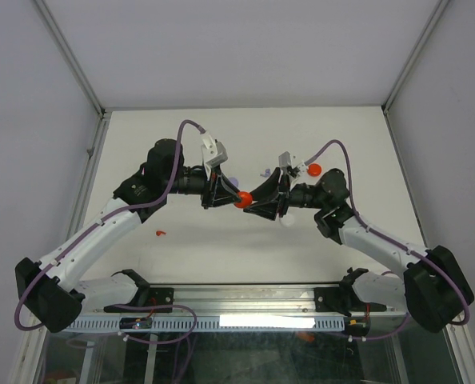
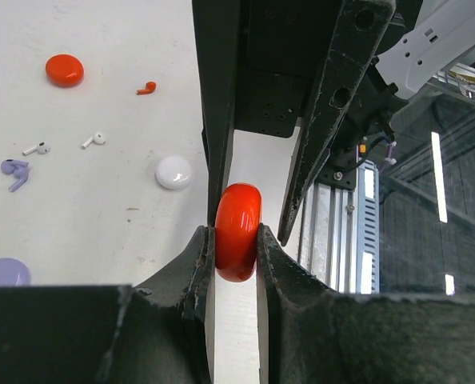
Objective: Insert the wireless bluetooth earbuds into the charging case
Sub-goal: Pick up the charging case at the center of the board.
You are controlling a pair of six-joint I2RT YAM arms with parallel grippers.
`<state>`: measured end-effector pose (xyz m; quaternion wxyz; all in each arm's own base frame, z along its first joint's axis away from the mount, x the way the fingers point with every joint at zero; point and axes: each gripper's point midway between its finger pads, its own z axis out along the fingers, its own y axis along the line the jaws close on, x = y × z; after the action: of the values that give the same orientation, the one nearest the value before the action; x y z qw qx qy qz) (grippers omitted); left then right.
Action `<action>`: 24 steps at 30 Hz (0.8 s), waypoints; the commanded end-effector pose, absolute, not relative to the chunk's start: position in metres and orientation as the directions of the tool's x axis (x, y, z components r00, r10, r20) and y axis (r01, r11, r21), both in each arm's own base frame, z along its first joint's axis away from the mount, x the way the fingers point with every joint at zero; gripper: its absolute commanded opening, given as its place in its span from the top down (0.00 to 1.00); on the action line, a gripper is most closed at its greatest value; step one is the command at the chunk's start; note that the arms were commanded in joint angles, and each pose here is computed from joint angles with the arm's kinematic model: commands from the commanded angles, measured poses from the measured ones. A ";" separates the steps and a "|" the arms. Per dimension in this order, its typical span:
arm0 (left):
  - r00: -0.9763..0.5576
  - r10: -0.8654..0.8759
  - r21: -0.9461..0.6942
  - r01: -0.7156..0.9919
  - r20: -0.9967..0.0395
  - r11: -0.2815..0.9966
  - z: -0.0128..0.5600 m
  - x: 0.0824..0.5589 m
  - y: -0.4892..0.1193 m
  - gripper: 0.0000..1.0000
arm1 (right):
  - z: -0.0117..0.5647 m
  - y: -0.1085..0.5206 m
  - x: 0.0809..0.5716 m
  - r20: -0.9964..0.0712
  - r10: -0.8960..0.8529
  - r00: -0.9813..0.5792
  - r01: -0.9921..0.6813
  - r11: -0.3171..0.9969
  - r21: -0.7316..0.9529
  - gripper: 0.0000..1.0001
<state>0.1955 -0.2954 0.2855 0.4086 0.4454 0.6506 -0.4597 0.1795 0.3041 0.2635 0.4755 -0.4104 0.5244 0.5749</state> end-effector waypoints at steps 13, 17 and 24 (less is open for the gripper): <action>-0.164 0.179 -0.138 0.979 -0.970 0.152 0.309 0.195 -0.301 1.00 | 0.281 0.310 0.182 -0.977 0.145 -0.159 -0.987 -0.029 0.156 0.57; -0.159 0.178 -0.133 0.980 -0.971 0.151 0.310 0.194 -0.300 1.00 | 0.280 0.311 0.182 -0.976 0.142 -0.163 -0.987 -0.031 0.160 0.57; -0.160 0.179 -0.135 0.980 -0.971 0.145 0.309 0.193 -0.300 1.00 | 0.279 0.312 0.182 -0.976 0.140 -0.166 -0.986 -0.031 0.163 0.57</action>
<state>0.1959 -0.2977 0.2782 0.4033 0.4516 0.6549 -0.4523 0.1823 0.3082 0.2523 0.4610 -0.4101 0.5343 0.5778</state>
